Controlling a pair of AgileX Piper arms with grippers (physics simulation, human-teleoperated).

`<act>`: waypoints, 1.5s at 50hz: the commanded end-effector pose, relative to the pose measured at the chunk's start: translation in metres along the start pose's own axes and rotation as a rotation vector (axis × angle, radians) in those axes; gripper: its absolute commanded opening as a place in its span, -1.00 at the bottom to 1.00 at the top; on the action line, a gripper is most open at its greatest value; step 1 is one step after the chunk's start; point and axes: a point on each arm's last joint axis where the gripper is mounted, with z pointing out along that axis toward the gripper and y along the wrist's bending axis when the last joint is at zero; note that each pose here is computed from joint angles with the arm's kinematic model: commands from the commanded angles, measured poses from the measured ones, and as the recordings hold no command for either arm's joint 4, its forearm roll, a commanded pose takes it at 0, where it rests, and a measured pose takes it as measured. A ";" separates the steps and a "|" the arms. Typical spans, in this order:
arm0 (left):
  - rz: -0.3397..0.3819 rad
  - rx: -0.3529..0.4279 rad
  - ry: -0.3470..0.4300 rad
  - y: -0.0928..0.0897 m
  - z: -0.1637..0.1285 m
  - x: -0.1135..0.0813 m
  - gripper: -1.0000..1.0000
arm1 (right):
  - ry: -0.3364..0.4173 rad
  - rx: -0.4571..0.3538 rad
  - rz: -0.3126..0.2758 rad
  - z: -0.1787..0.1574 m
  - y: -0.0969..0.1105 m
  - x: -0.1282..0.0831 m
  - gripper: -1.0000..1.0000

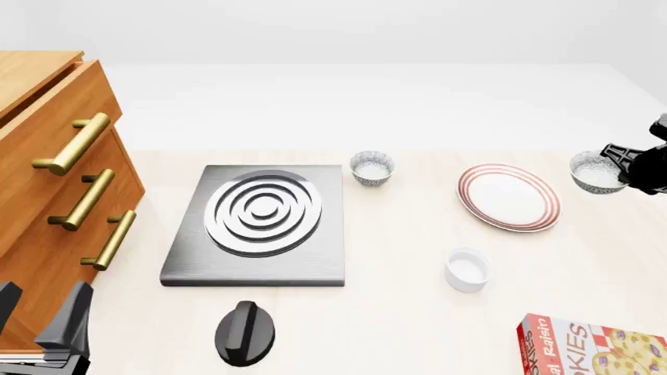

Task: Pick the akita bowl next to the cookies box and place it on the plate.

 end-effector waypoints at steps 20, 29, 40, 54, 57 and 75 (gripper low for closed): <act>0.000 0.000 0.000 0.000 0.000 0.000 1.00 | 0.018 -0.035 0.008 0.018 0.024 0.006 -1.00; 0.000 0.000 0.000 0.000 0.000 0.000 1.00 | 0.024 -0.047 0.013 0.024 0.032 0.011 -1.00; 0.000 0.000 0.000 0.000 0.000 0.000 1.00 | 0.028 -0.061 0.011 0.025 0.041 0.014 -1.00; 0.000 0.000 0.000 0.000 0.000 0.000 1.00 | 0.034 -0.075 0.001 0.029 0.051 0.018 -1.00; 0.000 0.000 0.000 0.000 0.000 0.000 1.00 | 0.036 -0.078 0.000 0.030 0.053 0.020 -1.00; 0.000 0.000 0.000 0.000 0.000 0.000 1.00 | 0.047 -0.108 -0.032 0.032 0.073 0.029 -1.00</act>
